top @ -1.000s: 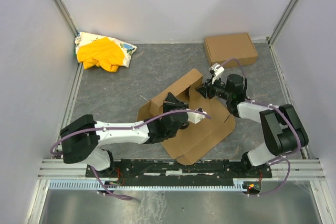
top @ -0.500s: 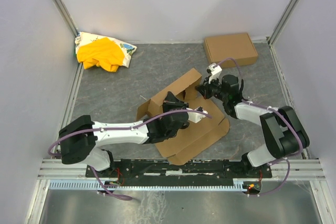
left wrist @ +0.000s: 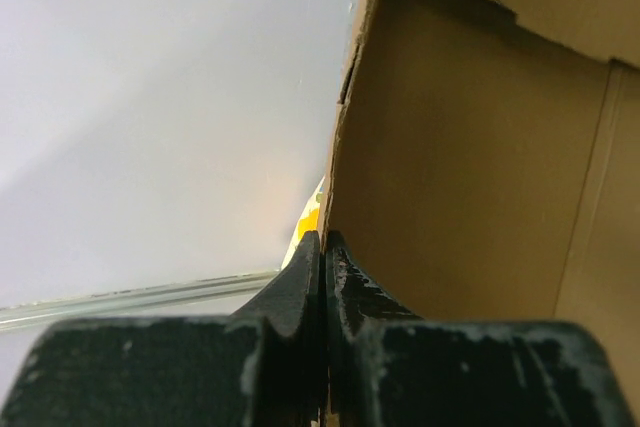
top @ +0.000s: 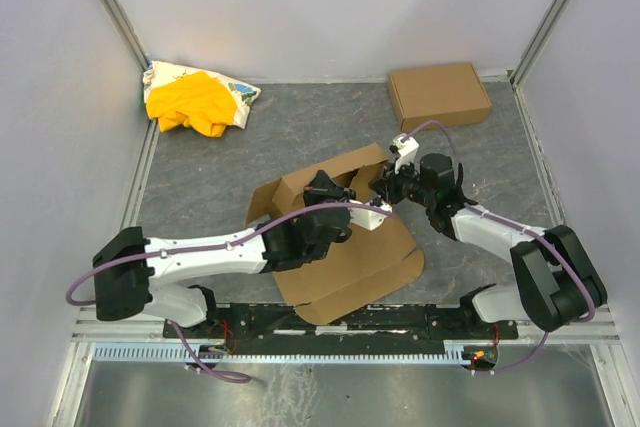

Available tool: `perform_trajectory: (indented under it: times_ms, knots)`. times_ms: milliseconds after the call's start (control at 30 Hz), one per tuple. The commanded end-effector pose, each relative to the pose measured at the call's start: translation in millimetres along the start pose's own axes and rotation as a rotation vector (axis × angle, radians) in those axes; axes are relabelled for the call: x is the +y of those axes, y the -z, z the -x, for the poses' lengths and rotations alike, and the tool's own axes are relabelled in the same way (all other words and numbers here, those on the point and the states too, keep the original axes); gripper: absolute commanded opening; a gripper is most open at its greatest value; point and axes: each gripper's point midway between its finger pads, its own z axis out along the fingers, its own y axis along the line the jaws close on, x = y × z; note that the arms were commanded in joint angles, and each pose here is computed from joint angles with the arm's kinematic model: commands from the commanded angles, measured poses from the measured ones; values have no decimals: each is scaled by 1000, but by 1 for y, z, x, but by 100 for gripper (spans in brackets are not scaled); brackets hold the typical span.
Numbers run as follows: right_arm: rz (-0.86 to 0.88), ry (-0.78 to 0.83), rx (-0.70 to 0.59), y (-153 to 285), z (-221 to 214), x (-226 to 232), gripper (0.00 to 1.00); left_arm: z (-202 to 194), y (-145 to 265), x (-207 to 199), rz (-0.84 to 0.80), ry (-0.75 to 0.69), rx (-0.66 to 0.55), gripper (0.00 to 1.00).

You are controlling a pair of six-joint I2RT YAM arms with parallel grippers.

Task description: Fold the paper box

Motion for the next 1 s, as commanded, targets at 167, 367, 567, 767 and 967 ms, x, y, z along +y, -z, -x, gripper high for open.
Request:
perform_trajectory:
  times_ms: [167,367,567,767,967]
  knots:
    - [266,2,-60,11,12,62,42,29,17,23,-36,202,-181,3]
    - [277,-23,-113,17,17,66,43,21,20,16,-47,229,-177,3]
    - [263,-81,-174,18,16,65,42,11,25,3,-73,230,-165,3]
    - [187,-120,-194,25,6,56,43,-14,25,-39,-129,132,-90,3]
    - [170,-116,-212,31,4,58,43,-24,27,-55,-133,155,-69,3]
